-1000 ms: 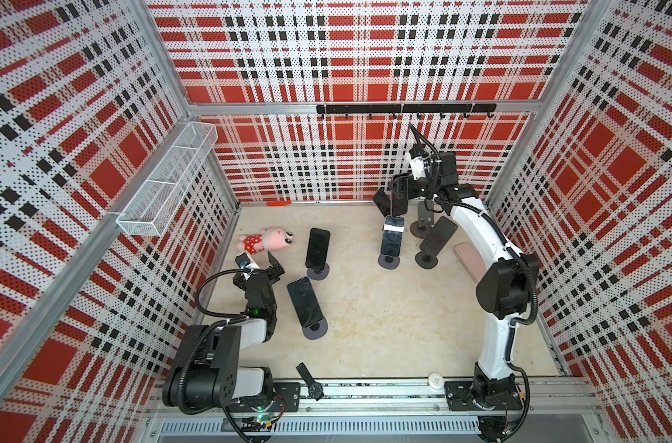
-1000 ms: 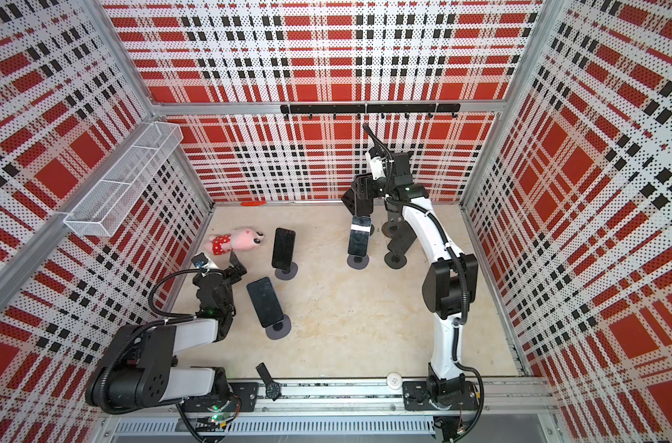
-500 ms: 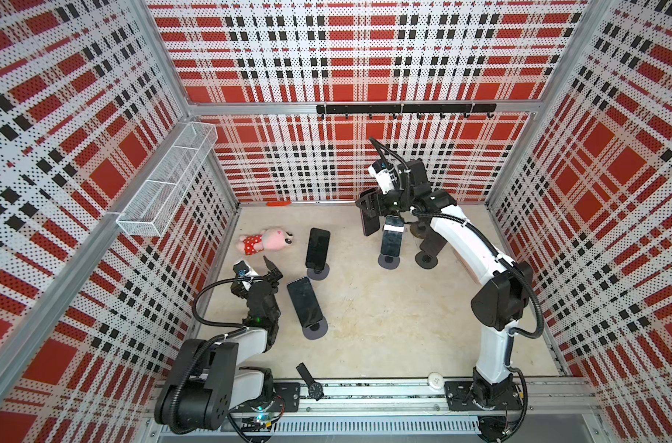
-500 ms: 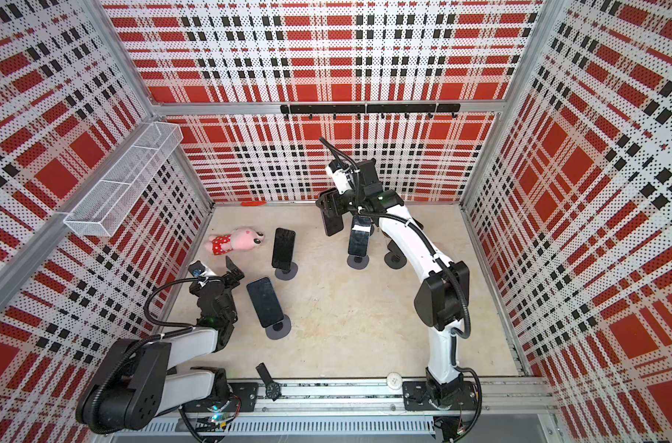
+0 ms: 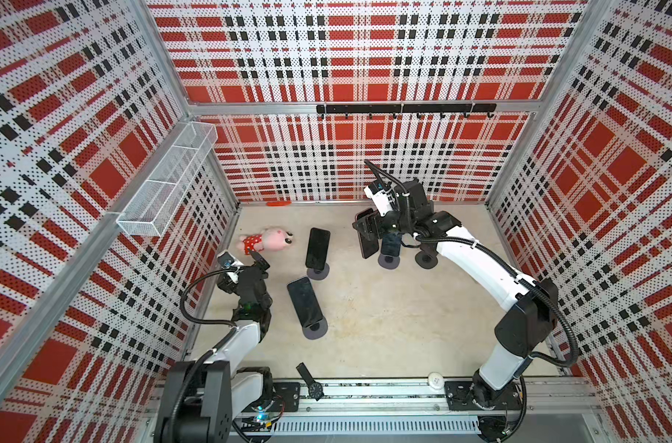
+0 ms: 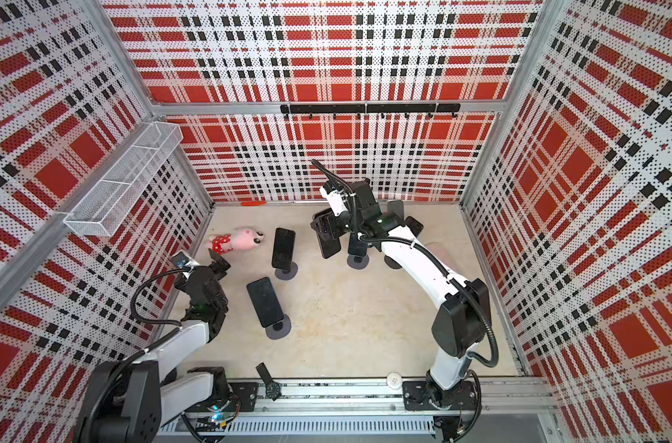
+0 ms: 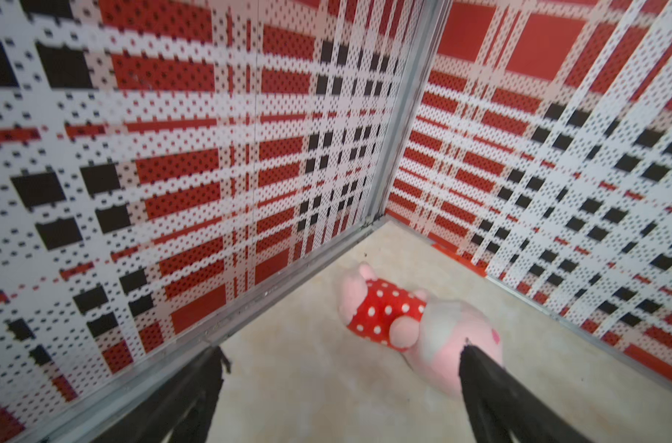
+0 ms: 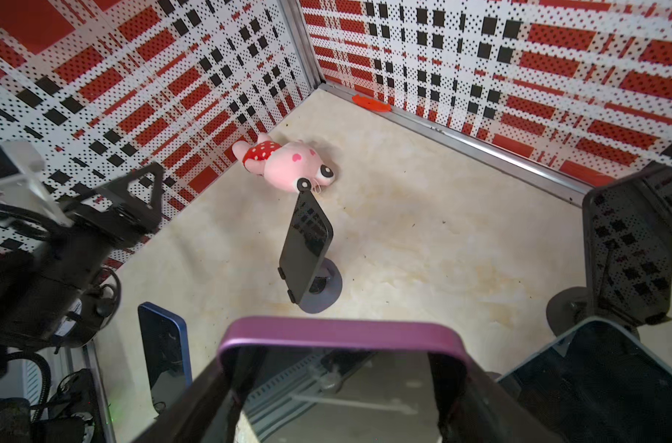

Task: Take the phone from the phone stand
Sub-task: 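Carry the phone toward the robot with the right gripper while the left arm reaches forward, then lower the held phone onto the table near the robot with the right gripper, then open the right gripper and draw it back toward the stands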

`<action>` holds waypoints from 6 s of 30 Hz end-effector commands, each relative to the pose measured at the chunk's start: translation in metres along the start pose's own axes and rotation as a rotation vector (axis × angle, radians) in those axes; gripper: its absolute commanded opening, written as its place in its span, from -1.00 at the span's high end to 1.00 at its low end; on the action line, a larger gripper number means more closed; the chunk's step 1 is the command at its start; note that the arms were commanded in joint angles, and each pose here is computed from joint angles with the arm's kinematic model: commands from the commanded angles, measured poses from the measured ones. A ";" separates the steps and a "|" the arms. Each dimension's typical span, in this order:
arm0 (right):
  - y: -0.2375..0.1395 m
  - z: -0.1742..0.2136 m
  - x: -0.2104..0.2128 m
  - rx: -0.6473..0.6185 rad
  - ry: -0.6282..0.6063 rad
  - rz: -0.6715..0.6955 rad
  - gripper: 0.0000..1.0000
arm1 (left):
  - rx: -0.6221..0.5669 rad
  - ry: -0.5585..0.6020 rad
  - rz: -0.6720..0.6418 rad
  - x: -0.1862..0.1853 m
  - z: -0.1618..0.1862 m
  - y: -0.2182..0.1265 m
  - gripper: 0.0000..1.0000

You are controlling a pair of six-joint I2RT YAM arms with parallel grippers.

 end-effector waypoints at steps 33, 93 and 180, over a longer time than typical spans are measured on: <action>-0.002 0.151 0.025 0.152 0.042 0.143 -0.30 | -0.045 0.131 0.661 -0.157 -0.128 -0.112 -0.96; 0.002 0.332 0.055 0.917 -0.309 0.128 -0.29 | -0.061 -0.060 0.603 -0.130 -0.119 -0.088 -0.96; -0.044 0.133 0.084 0.071 -0.185 0.118 -0.61 | -0.075 -0.289 0.647 -0.076 -0.132 -0.080 -0.96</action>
Point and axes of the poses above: each gripper's point midway between its finger pads, its own y axis out along the fingers, its own x axis along the line the jaws close on, z = x × y, the point moved 6 cm from there along -y, back along the fingers, and after that the axes turned 9 degrees about y, right-handed, at the moved point
